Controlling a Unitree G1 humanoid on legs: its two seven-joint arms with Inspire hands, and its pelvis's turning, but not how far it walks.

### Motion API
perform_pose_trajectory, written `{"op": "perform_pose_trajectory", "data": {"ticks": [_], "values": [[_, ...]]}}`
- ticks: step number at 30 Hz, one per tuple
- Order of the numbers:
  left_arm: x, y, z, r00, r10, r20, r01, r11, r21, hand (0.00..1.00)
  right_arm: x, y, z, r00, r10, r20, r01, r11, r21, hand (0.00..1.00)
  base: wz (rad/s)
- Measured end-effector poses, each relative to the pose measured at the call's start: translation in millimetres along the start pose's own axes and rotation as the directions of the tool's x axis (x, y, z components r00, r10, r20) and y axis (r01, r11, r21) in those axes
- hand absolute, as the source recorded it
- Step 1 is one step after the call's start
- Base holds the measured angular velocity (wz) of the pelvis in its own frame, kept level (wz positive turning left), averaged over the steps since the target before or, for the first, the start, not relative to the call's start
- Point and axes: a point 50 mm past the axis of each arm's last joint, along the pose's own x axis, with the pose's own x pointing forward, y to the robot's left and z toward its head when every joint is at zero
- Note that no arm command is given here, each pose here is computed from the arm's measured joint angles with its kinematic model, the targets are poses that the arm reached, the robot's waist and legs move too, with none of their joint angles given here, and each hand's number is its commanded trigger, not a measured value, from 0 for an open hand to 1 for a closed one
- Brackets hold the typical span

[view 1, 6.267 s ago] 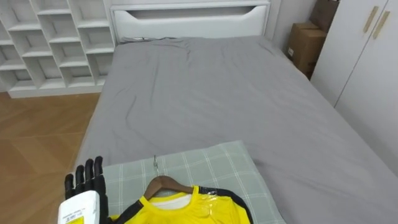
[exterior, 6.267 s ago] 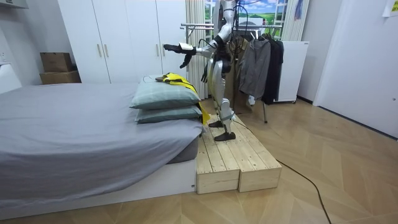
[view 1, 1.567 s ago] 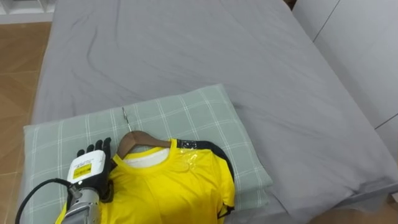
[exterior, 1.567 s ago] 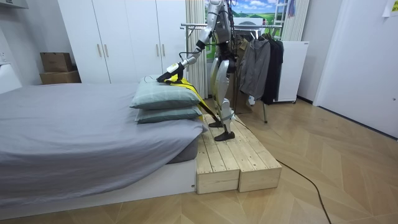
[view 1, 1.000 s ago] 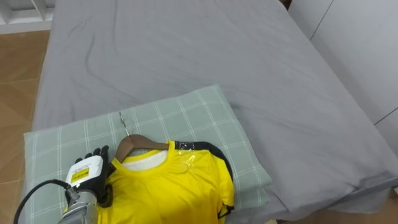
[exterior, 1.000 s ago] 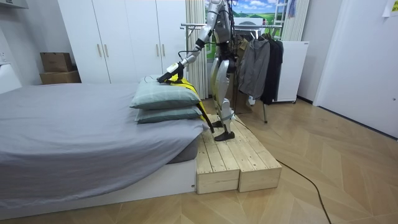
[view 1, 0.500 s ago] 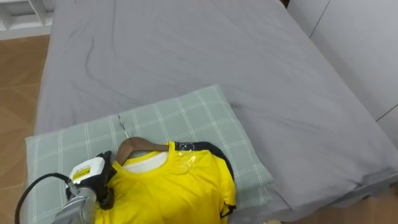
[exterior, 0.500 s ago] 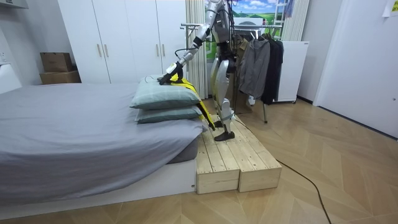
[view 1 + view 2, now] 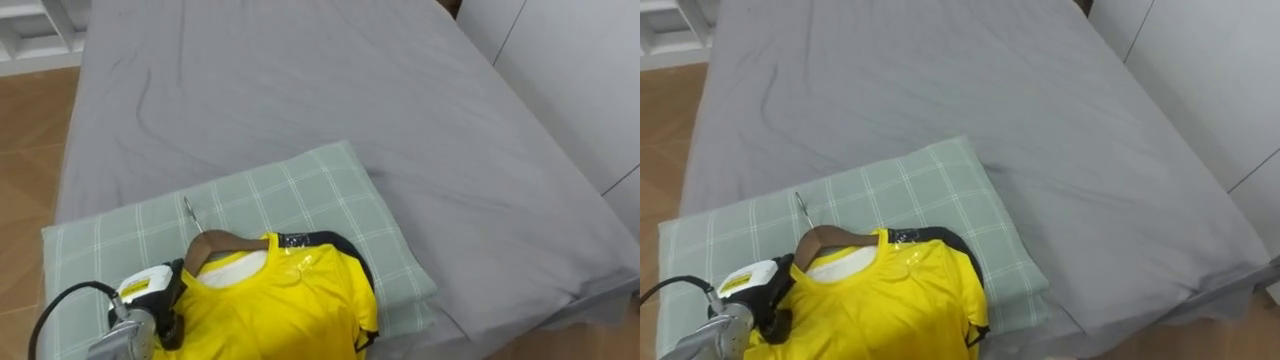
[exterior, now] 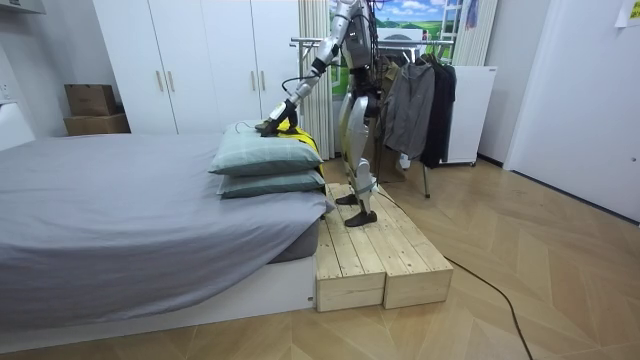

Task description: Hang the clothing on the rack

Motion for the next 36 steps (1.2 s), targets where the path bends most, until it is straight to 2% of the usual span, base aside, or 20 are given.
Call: {"op": "perform_pose_trajectory", "data": {"ticks": [2,3,8,19,29,36], "values": [[0.0,0.0,0,1.0,0.0,-0.001,0.0,1.0,0.002,0.59,0,0,1,1.0,0.001,0.002,-0.001,1.0,-0.002,0.0,0.0],[0.1,0.5,0,1.0,0.004,-0.002,-0.004,1.0,0.001,1.0,0,0,1,1.0,0.0,0.002,0.0,1.0,-0.004,0.0,0.0],[2.7,12.2,3,0.999,0.032,-0.004,-0.032,0.999,0.002,1.0,0,-1,0,1.0,-0.003,-0.002,0.003,1.0,-0.009,0.0,0.0],[2.9,12.2,3,1.0,0.017,-0.009,-0.017,1.0,-0.001,1.0,0,-2,-1,1.0,-0.003,-0.006,0.003,1.0,-0.03,0.0,0.0],[-0.4,-3.2,-2,0.999,-0.047,-0.013,0.047,0.999,-0.006,1.0,0,-2,-2,1.0,-0.005,-0.007,0.005,0.999,-0.036,0.0,0.0],[-0.5,-3.7,-3,0.999,-0.048,-0.017,0.048,0.999,-0.009,1.0,-2,-7,-12,0.999,-0.032,-0.028,0.031,0.999,-0.024,0.0,0.0]]}}
